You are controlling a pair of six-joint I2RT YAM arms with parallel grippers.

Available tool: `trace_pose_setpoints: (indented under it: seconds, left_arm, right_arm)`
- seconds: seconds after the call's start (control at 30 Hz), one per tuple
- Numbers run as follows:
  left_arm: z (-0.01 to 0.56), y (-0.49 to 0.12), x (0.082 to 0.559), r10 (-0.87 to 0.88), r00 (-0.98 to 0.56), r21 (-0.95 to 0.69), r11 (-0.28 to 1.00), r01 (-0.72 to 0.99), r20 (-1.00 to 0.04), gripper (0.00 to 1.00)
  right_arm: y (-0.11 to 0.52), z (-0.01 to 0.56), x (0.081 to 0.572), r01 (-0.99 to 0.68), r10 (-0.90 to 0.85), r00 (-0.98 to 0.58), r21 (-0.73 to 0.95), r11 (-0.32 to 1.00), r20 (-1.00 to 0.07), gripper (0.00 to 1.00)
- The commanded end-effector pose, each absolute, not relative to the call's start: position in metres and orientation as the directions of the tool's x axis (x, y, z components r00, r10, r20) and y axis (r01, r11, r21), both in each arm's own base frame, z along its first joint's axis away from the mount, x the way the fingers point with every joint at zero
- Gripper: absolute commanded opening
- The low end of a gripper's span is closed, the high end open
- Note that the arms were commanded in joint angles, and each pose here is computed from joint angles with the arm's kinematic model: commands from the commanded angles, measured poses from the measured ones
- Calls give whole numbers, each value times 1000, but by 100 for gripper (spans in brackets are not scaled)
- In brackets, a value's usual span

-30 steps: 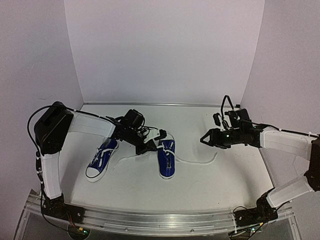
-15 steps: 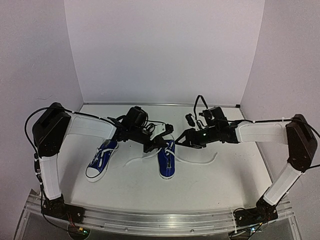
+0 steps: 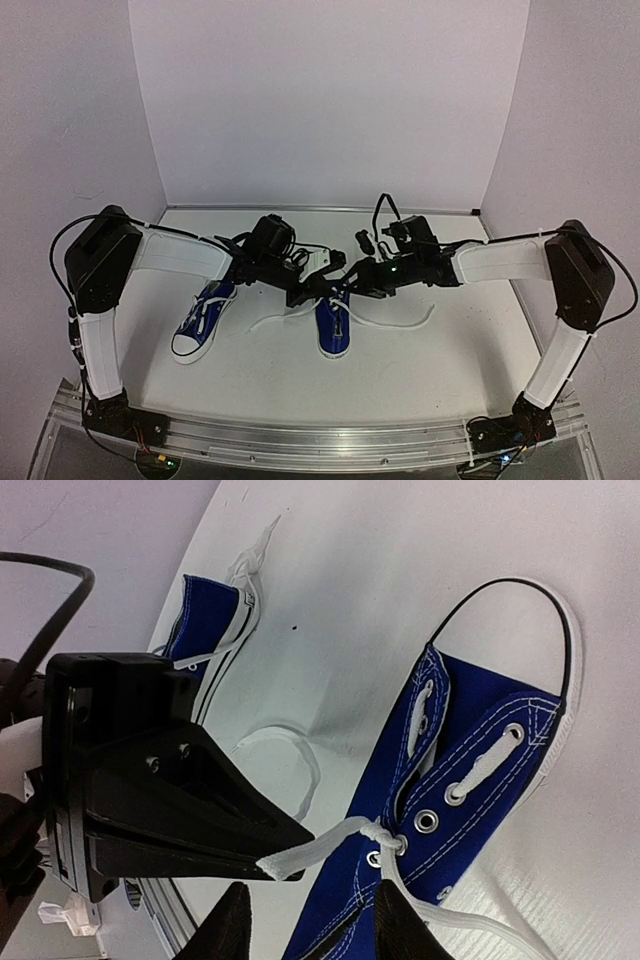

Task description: Tie the shoes

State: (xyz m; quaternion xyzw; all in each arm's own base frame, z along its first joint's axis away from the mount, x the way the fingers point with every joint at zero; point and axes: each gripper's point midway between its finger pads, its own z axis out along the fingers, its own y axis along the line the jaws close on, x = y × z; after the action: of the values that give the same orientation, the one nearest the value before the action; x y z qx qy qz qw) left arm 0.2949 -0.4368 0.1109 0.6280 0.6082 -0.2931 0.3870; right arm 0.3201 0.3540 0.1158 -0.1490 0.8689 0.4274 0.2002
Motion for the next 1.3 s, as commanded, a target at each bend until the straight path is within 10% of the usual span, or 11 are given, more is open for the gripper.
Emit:
trace_pose_setpoints:
  seconds: [0.0,0.27,0.57,0.97,1.27]
  left_arm:
    - [133,-443,293,484,147,178,19,984,-863,1]
    - [132,-443,292,482,151,177,9,984,-863,2]
    - [128,-442,293,494,145,173,11,985,-857,8]
    - [113,-420,304,547,89,154,74,985,-832,24]
    - [113,-425,303,532,87,140,60,988,-843,4]
  right_arm:
    - [374,131,325,-477,-89,-854,703,528,-512,38]
    - [382,126,325,-483,-105,-855,708,515,-507,33]
    - [382,120,323,-481,-113,-858,707,518,-501,0]
    - [376,124,323,-482,-96,-851,693,537,-517,0]
    - [378,124,322,-476,-98,-857,704,528,-506,9]
